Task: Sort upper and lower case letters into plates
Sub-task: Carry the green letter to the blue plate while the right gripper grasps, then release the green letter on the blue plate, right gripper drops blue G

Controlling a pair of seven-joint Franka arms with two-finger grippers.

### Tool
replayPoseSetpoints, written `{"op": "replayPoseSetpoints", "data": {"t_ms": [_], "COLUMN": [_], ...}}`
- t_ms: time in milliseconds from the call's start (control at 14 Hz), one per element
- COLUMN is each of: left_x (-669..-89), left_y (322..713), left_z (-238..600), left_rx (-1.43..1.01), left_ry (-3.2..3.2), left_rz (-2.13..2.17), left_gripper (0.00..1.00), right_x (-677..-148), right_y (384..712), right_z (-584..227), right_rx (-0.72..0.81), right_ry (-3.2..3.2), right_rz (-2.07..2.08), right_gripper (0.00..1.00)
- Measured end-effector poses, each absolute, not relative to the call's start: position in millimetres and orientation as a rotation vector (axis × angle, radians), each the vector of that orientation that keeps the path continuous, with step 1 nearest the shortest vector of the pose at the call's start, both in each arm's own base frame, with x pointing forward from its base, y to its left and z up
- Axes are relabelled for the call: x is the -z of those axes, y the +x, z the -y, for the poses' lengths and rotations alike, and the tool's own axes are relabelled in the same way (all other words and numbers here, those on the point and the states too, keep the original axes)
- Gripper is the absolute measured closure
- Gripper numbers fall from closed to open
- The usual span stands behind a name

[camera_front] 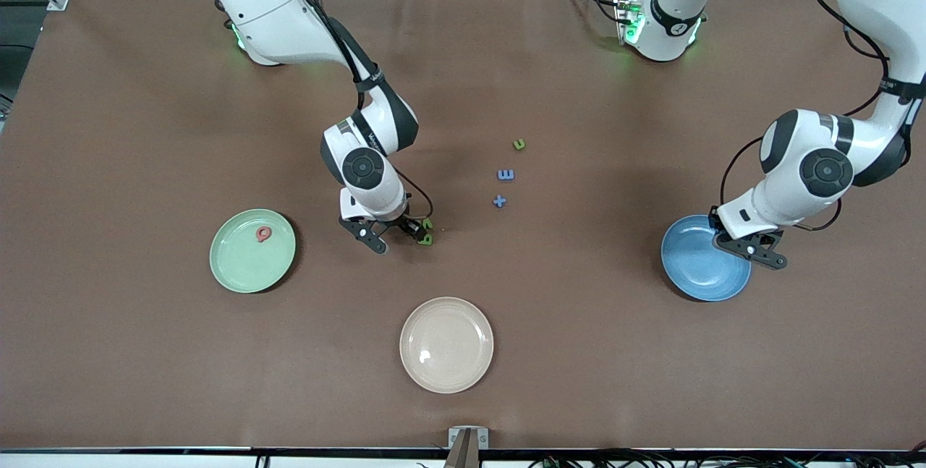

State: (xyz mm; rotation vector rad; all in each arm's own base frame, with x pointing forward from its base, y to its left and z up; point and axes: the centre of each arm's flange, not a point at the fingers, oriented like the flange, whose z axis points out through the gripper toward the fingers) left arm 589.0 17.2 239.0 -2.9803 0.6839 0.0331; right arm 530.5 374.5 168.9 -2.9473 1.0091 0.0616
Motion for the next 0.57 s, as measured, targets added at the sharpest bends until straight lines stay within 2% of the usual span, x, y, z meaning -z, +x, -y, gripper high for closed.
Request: {"op": "replayPoseSetpoints", "data": {"t_ms": [72,143,215,287,358,573], "left_x": [-234,-230,-225,-220,-215,-201], "left_y": [592,594,594,594,593,591], "left_z": [-15,-12,-10,-10,-10,-9], "left_rx": [-0.021,-0.014,-0.014,-0.018,-0.023,-0.032], "left_ry": [-2.989,-2.986,-2.975,-2.959,-2.942,-2.906], "left_rz": [-0.693,-0.713,-0.735,-0.751,-0.755,-0.755], "left_gripper": [0.63,0.63,0.63,0.63,0.63,0.63], "right_x": [-170,-170,-172,-172,-173,-179], "right_y": [529,529,529,528,529,530], "right_z": [-377,-378,-379,-379,-379,-380], "right_rx": [-0.057,-0.056,-0.054,-0.053,-0.052,-0.044], "right_ry": [-2.946,-2.948,-2.946,-2.946,-2.945,-2.940], "right_rz": [-1.007,-1.004,-1.002,-1.001,-1.000,-1.000], "right_gripper": [0.15,0.15,0.21,0.21,0.27,0.59]}}
